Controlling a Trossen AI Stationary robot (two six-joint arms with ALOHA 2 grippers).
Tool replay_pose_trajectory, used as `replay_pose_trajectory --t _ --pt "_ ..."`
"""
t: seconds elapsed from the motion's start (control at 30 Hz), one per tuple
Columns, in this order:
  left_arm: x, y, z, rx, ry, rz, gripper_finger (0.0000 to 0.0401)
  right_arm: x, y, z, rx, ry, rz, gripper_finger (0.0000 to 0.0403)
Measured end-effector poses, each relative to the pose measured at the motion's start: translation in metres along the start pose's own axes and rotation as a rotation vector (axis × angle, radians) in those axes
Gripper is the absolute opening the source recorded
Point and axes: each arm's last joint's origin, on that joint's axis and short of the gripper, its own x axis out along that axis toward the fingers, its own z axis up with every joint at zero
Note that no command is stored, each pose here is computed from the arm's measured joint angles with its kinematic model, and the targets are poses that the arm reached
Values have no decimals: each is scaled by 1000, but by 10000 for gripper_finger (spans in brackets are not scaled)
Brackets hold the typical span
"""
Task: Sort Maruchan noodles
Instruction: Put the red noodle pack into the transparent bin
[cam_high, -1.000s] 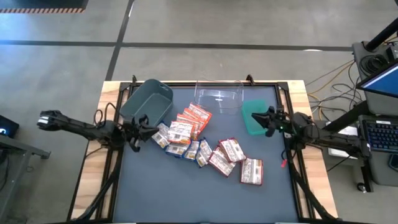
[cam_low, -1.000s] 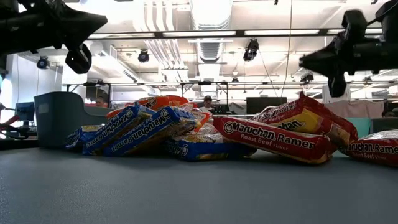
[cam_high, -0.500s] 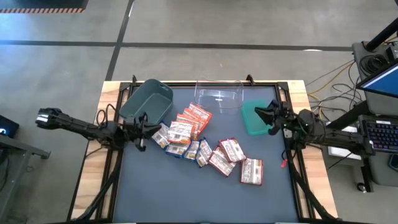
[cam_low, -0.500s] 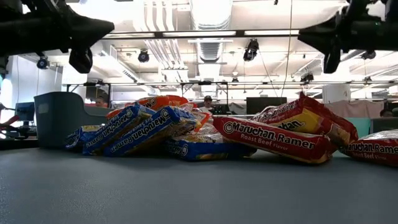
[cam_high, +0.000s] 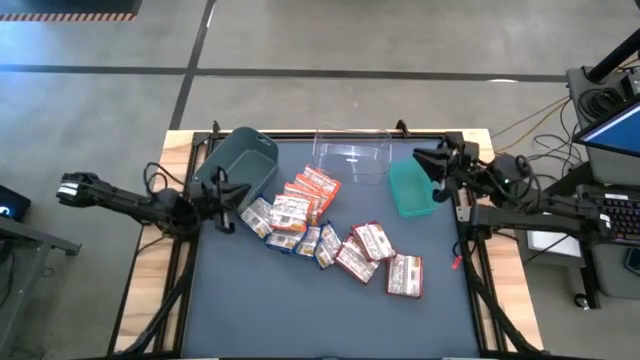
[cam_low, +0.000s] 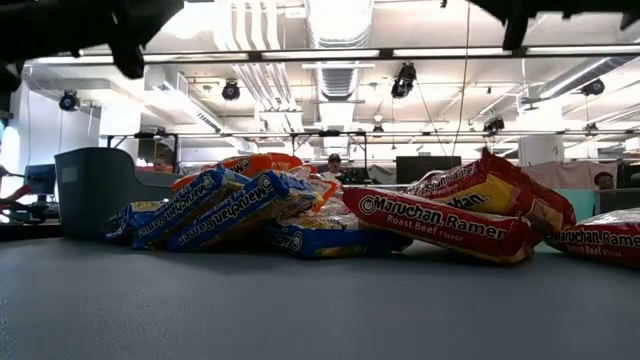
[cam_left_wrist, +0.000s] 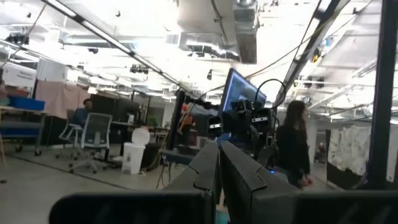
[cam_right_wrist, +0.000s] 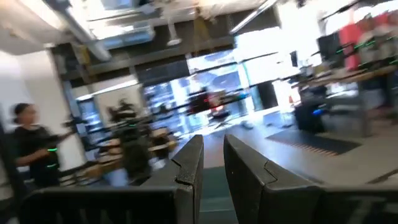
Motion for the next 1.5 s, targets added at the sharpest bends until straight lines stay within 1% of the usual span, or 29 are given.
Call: replay_pose_trajectory --t 0.1,0.17,0.23,0.3,0.37,0.43,0.53,0.63,0.7,0.73,0.8,0.87,1.03,1.2,1.33,1.4,1.5 --pt "9 -5 5 -3 17 -51 0 13 9 7 34 61 126 54" --pt "15 -9 6 -4 39 -77 0 23 15 9 57 97 185 54" --pt "21 -12 6 9 75 -79 0 32 20 12 68 132 207 54" --pt "26 -14 3 39 132 -69 0 41 25 15 77 201 203 54" --pt "29 -15 2 89 182 -46 0 50 27 15 89 293 173 54" --pt "30 -15 1 152 219 -29 0 58 26 12 125 410 91 54" --pt "30 -14 2 225 238 -7 0 72 27 21 190 511 -27 54" --pt "28 -12 3 298 251 -15 0 85 28 22 222 698 -102 54" --pt "27 -12 4 325 257 -10 0 95 30 25 234 807 -146 54" --pt "26 -10 4 335 264 11 0 98 32 26 253 871 -182 54" --pt "25 -8 5 344 268 68 0 106 36 32 299 941 -233 54" --pt "24 -7 7 365 265 109 0 110 40 32 329 1048 -295 54" --pt "23 -6 13 430 233 116 0 121 50 23 392 1243 -440 54" --pt "24 -5 22 499 212 145 0 134 60 5 401 1309 -473 54" --pt "26 -5 28 535 205 157 0 142 68 -13 409 1383 -455 58" --pt "27 -6 28 536 205 157 0 145 73 -23 421 1427 -444 70" --pt "27 -6 27 539 212 155 0 150 80 -38 422 1491 -428 104"
